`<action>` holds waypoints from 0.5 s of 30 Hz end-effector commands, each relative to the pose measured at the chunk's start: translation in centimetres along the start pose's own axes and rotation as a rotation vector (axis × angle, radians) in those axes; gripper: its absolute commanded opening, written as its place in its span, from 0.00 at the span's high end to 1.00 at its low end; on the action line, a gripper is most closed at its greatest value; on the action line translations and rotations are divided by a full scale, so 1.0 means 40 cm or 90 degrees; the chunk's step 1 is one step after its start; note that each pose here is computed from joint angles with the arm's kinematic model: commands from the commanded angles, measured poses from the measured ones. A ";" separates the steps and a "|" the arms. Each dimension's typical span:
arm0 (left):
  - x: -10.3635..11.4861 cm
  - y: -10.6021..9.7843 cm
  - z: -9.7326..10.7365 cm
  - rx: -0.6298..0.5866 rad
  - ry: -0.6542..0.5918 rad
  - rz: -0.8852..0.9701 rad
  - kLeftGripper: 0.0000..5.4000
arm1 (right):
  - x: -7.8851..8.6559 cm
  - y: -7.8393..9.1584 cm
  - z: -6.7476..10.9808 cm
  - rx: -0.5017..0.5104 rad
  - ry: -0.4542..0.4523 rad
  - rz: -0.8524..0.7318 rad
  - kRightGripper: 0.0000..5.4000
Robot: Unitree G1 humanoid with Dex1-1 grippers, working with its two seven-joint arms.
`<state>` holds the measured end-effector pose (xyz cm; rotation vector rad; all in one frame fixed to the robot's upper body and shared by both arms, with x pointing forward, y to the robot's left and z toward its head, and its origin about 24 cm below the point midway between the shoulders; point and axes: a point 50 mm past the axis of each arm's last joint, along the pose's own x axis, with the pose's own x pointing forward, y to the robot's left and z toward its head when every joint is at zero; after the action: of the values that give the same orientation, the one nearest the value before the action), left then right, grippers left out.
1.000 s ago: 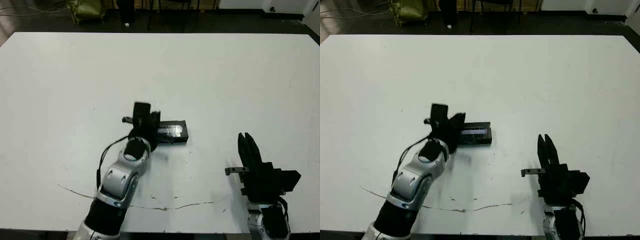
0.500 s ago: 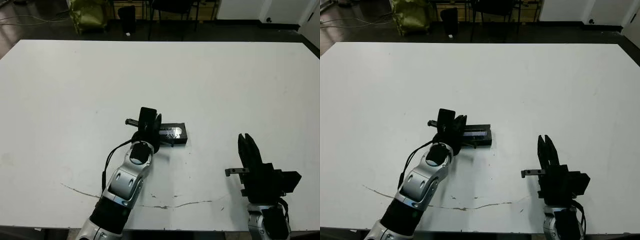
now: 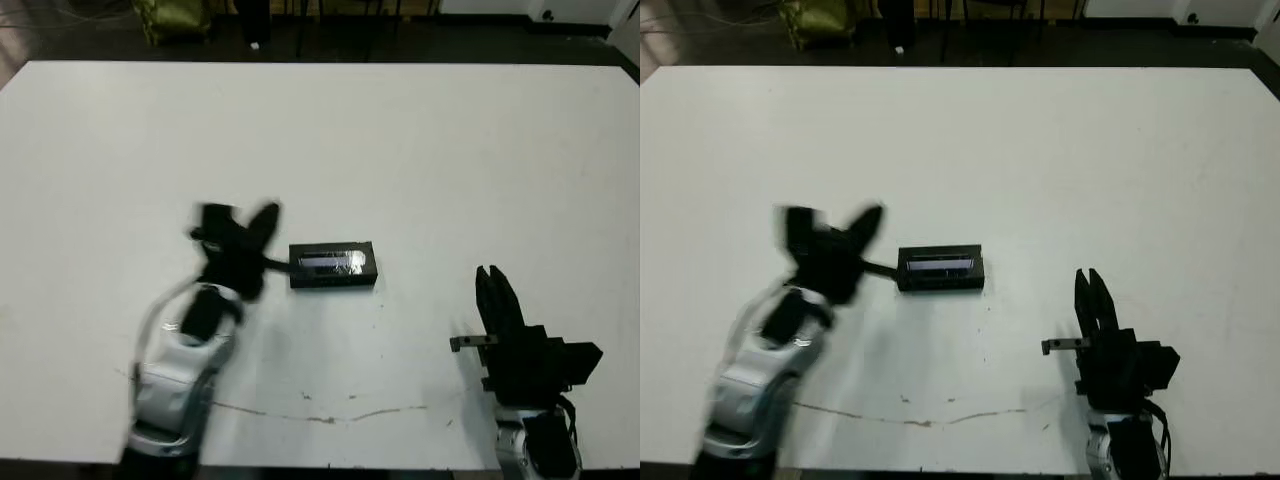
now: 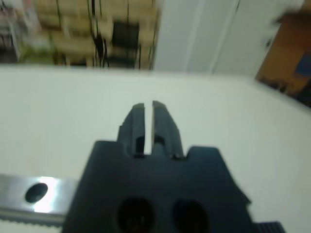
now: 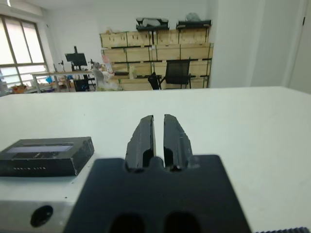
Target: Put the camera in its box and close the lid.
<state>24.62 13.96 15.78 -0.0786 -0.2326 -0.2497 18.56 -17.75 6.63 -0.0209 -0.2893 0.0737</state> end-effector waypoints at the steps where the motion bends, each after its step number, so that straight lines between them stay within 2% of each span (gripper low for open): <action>1: -0.044 0.059 0.035 0.019 -0.054 0.040 1.00 | 0.004 -0.011 0.020 -0.014 -0.020 0.004 1.00; 4: -0.080 0.098 0.047 0.029 -0.104 0.071 1.00 | 0.018 -0.014 0.050 -0.036 -0.043 -0.008 1.00; 7: -0.106 0.127 0.030 0.055 -0.128 0.095 1.00 | 0.042 -0.021 0.071 -0.046 -0.054 -0.019 1.00; 11: -0.130 0.147 -0.025 0.059 -0.101 0.152 1.00 | 0.079 -0.027 0.086 -0.053 -0.032 -0.053 1.00; 15: -0.139 0.141 -0.071 0.046 -0.067 0.169 1.00 | 0.100 -0.021 0.088 -0.053 -0.004 -0.075 1.00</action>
<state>21.51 20.43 12.57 -0.0450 -0.3803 0.0112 21.36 -18.08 11.51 -0.0789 -0.3368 -0.0328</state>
